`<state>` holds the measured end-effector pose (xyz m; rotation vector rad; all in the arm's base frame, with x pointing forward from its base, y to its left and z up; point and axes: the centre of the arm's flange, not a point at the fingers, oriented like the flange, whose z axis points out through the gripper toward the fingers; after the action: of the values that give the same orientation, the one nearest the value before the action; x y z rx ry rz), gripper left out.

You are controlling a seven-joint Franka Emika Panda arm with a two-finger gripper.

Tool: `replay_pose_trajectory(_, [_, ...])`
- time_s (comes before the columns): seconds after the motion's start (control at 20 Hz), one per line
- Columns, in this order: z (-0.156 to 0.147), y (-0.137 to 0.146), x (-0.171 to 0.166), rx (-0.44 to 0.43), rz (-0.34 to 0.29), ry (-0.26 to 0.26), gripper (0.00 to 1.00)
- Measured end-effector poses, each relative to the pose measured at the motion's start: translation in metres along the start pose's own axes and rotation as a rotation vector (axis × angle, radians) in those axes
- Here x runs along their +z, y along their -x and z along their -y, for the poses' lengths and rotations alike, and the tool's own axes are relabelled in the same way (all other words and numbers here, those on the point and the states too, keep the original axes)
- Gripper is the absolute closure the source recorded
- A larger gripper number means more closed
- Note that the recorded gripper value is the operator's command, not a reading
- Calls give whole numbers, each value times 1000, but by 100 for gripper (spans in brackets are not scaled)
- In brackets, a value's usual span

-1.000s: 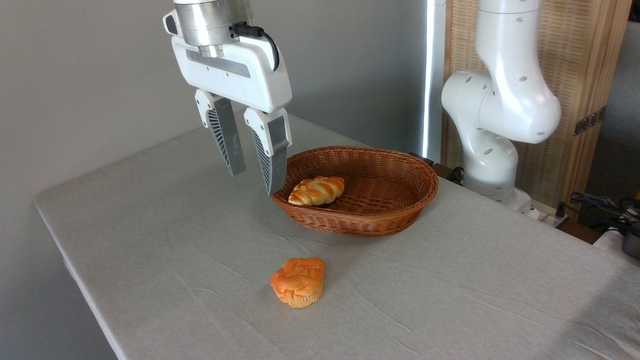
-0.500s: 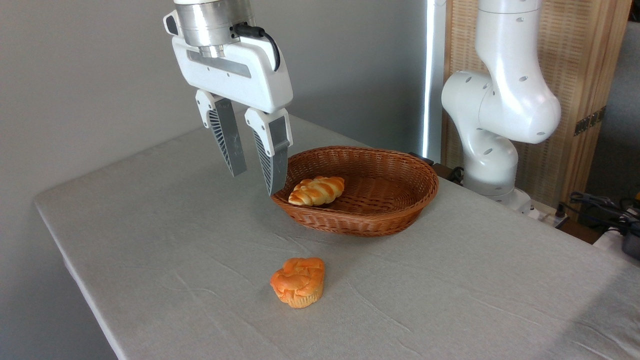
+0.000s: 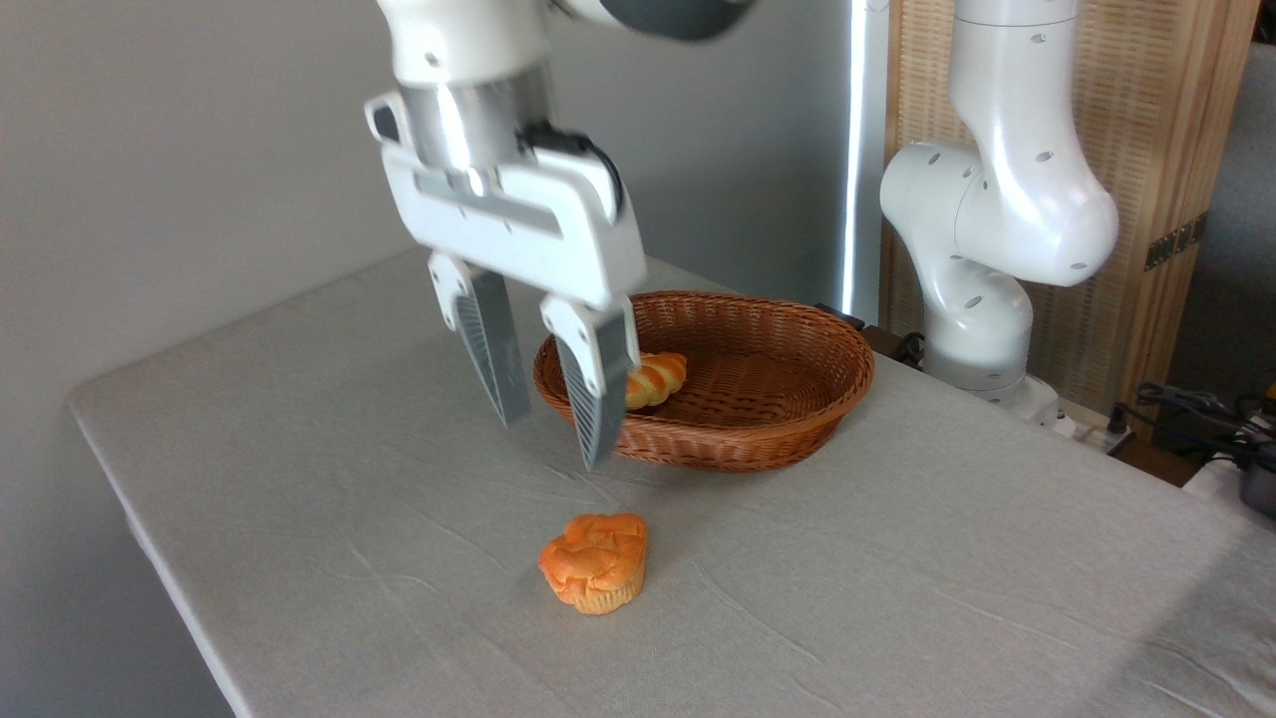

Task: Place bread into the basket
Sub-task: 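Move the open gripper down over the orange bread roll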

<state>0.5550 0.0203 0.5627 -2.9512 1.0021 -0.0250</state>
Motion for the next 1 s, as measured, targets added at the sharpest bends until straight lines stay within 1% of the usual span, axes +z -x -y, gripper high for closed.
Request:
replay_pose_trajectory(0.15, [6, 12, 37, -10, 19, 18, 0])
replay_pose_trajectory(0.35, [-8, 12, 82, 5, 41, 44, 0])
replay_pose_trajectory(0.6, [-21, 7, 102, 3, 7, 74, 0])
replay_pose_trajectory(0.7, [-24, 8, 109, -1, 5, 83, 0])
replay_pose_trajectory(0.85, [-26, 11, 117, -3, 11, 89, 0])
replay_pose_trajectory(1.0, [-27, 11, 127, -14, -18, 87, 0])
